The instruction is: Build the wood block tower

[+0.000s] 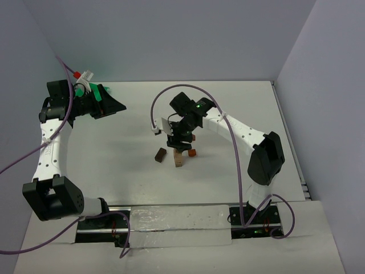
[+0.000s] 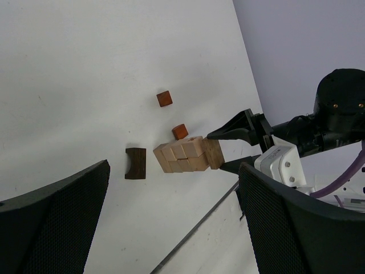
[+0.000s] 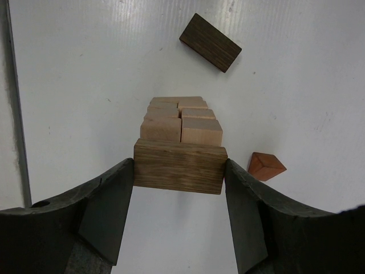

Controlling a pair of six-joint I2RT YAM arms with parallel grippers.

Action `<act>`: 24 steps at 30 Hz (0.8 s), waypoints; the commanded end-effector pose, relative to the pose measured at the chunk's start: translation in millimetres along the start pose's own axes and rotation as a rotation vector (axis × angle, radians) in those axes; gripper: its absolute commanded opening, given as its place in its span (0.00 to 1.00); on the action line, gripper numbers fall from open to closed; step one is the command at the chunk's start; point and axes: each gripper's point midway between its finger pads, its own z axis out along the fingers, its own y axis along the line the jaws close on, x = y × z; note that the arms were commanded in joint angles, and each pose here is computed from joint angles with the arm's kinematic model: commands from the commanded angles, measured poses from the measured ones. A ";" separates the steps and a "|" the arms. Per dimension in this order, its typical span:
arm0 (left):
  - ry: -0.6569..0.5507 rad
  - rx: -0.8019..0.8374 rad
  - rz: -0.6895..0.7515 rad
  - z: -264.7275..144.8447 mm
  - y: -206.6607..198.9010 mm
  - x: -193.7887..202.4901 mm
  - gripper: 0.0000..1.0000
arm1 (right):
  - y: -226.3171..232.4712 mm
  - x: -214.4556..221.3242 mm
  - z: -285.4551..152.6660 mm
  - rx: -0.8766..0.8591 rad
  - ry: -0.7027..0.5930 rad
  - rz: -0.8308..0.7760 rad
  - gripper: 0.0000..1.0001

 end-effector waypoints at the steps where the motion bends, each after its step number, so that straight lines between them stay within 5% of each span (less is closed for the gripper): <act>1: -0.033 0.030 0.044 -6.6 -11.4 -6.6 0.99 | -4.6 -8.1 -0.1 0.017 -0.010 -0.041 0.47; 24: -0.027 0.041 0.042 -6.8 -12.2 -6.5 0.99 | -8.7 -15.2 4.6 0.021 -0.011 -0.057 0.57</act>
